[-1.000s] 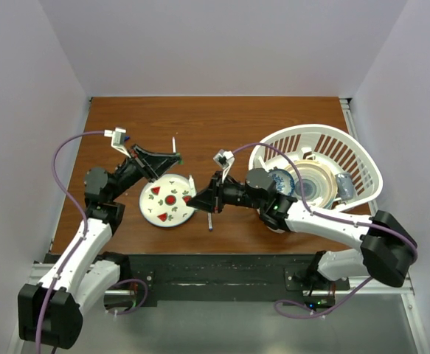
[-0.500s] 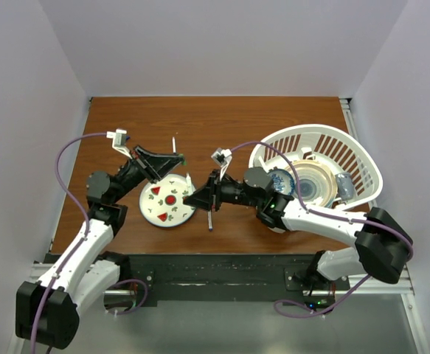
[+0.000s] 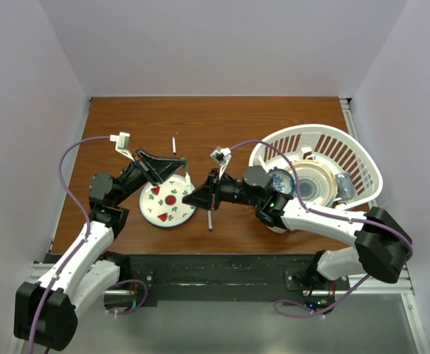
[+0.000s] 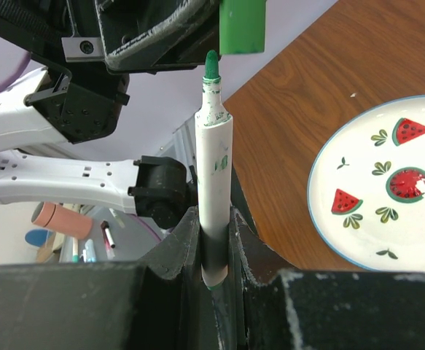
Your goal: Insert the pens into the pen caps
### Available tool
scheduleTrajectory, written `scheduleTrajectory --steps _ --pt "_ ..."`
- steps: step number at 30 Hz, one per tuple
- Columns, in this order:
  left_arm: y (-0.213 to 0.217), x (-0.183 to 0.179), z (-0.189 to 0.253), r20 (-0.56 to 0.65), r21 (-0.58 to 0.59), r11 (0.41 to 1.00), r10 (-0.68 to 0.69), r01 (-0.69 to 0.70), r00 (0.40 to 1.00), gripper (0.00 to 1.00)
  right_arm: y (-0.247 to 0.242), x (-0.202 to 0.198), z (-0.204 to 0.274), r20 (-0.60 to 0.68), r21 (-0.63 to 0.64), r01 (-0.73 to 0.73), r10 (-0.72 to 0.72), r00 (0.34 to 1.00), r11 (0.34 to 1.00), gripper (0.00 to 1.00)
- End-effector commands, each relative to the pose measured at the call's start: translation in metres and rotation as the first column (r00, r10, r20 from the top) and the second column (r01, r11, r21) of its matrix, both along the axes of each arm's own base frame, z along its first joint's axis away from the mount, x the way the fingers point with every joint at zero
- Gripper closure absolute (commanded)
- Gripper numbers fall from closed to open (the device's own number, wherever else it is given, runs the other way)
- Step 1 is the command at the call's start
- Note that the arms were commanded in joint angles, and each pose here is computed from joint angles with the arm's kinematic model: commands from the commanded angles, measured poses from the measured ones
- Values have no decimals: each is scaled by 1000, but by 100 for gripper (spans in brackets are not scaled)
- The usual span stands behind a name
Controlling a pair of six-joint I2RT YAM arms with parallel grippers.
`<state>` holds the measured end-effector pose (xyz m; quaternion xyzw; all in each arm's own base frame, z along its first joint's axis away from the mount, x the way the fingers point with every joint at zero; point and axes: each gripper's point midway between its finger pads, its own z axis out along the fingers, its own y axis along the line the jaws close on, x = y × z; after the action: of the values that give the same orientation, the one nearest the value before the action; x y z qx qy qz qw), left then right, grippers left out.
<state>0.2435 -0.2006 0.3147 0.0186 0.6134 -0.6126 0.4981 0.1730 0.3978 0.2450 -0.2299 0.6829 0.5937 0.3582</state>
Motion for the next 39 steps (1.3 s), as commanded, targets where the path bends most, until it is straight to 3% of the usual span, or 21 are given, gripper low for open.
scheduleTrajectory --steps 1,23,39 --pt "0 -6 4 37 7 1000 1 -1 999 100 4 4 21 46 43 4 -6 999 999 100" --pt "9 0 19 16 8 996 83 -83 996 100 8 -8 12 25 27 -47 46 999 999 100" --pt "7 -10 12 6 14 999 50 -50 999 100 8 -5 13 17 37 -27 26 1000 999 100"
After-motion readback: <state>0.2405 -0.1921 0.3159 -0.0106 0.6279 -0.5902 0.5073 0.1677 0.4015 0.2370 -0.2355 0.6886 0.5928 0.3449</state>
